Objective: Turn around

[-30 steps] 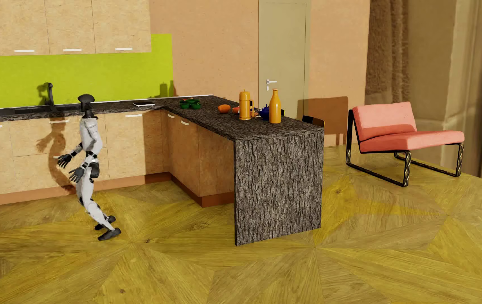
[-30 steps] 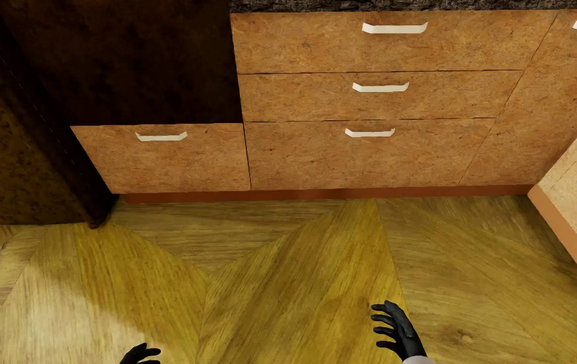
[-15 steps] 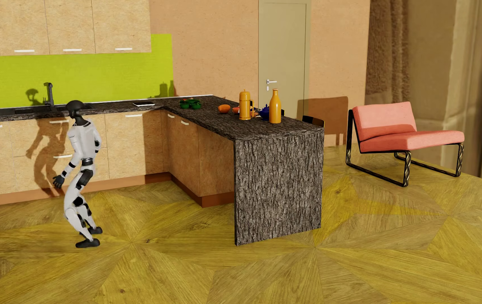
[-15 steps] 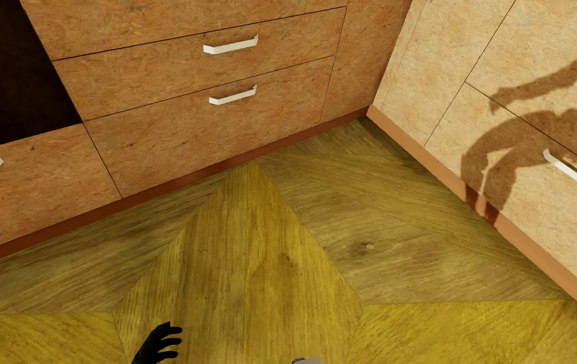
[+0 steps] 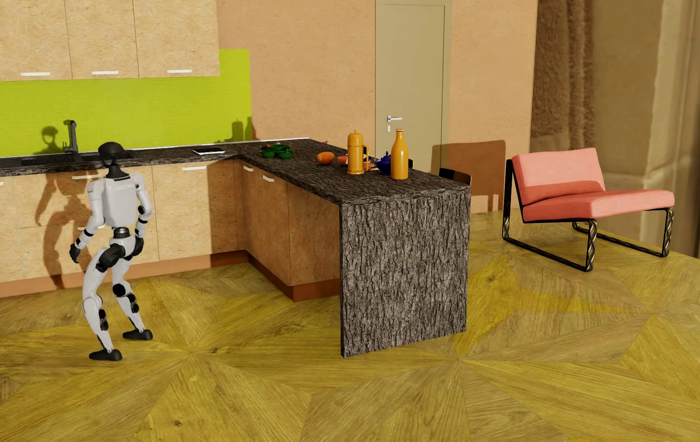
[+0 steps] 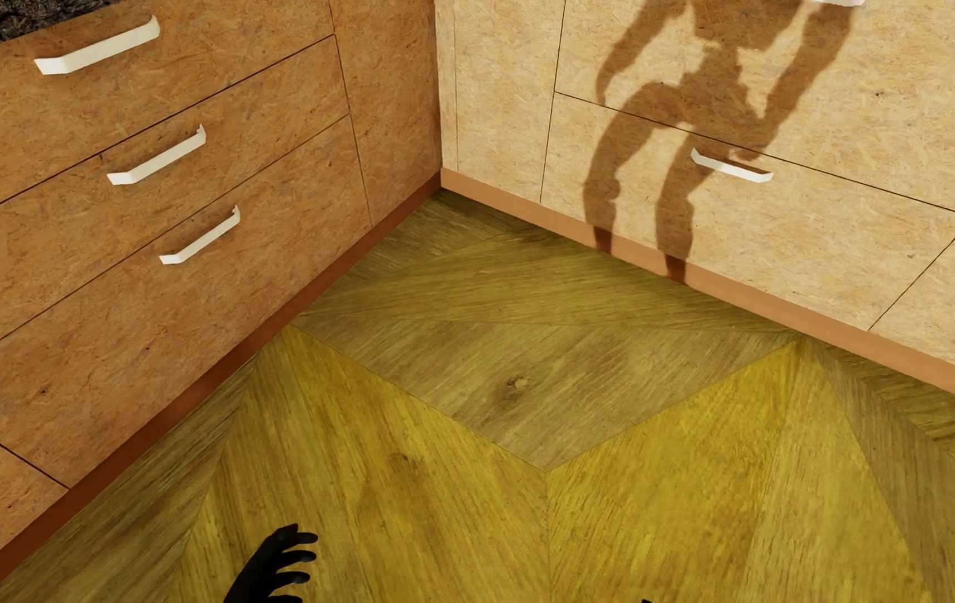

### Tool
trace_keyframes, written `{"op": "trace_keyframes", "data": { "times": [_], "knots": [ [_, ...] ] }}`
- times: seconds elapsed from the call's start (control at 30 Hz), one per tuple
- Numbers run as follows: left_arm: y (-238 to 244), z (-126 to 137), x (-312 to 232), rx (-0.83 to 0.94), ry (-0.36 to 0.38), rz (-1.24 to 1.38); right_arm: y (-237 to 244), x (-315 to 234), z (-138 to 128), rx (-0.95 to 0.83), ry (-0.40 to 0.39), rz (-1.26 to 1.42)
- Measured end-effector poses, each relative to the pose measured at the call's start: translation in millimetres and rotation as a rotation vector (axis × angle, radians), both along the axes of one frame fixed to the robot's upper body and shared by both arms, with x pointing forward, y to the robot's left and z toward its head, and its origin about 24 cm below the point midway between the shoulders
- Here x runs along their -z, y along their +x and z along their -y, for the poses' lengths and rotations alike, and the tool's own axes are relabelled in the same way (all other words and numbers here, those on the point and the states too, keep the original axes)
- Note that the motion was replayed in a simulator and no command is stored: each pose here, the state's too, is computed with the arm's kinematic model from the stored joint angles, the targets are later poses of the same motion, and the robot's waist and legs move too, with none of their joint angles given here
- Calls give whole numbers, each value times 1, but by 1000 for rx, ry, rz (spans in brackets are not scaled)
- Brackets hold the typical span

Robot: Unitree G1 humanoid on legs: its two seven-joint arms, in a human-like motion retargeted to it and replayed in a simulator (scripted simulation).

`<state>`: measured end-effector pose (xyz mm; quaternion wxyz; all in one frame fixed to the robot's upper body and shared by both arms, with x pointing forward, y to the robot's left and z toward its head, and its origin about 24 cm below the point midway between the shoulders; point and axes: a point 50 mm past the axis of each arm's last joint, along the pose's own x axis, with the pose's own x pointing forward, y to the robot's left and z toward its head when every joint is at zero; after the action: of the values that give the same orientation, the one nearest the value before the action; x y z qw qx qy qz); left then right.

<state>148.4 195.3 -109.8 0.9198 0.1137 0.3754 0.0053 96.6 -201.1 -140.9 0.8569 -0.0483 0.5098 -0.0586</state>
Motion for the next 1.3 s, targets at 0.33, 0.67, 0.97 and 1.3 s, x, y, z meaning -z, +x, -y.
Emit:
{"op": "trace_keyframes", "data": {
  "times": [0.33, 0.67, 0.97, 1.3],
  "knots": [
    [8, 12, -5, 61, -121, 24, -12, 0, -5, -17, 52, 48],
    [-7, 8, 5, 84, -55, -29, -20, 3, -7, 39, -27, -37],
    [6, 13, -1, 90, -39, -29, -10, 1, -6, -18, 69, 29],
    [8, 3, -5, -32, -68, 63, -8, -2, -3, 5, 71, 64]
  ]
}}
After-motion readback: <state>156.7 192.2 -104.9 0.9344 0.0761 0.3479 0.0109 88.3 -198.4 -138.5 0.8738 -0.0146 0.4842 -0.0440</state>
